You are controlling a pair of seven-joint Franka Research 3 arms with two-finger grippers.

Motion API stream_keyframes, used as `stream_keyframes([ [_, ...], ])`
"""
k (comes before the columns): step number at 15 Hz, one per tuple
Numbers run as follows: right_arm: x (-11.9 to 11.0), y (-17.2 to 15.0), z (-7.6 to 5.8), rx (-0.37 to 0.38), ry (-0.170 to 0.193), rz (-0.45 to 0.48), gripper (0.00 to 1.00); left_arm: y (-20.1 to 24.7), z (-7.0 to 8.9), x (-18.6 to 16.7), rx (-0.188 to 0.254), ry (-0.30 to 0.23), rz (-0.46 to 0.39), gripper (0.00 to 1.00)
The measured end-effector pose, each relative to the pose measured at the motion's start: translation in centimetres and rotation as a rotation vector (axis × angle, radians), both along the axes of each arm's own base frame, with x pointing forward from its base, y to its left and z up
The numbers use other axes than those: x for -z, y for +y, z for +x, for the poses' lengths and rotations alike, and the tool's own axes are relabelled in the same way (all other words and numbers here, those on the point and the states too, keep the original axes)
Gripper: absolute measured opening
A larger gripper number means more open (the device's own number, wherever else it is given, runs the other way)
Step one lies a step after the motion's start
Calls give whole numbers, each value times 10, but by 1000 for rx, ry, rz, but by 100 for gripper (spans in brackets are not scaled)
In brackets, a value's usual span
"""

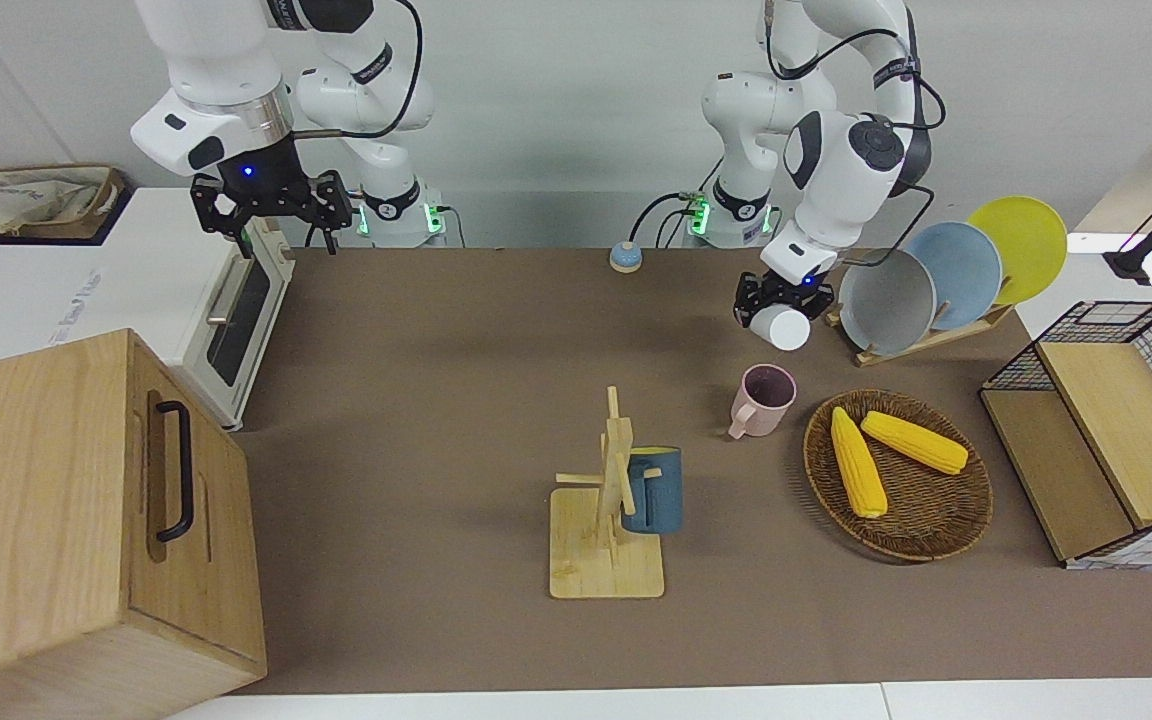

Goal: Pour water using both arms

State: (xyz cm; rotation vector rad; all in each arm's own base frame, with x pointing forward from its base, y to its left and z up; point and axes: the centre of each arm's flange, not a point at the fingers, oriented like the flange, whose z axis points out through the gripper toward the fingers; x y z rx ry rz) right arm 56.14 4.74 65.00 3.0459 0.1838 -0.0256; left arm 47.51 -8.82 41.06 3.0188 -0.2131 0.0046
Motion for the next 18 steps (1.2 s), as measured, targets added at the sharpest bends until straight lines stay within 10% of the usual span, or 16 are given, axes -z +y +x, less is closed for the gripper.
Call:
stream_keyframes([
  [12,0,0,0,0,0,0,99,8,0,-4,-20,-8,0,63],
  [18,0,0,0,0,0,0,99,19,-18,4,-54,-175,-7,63],
])
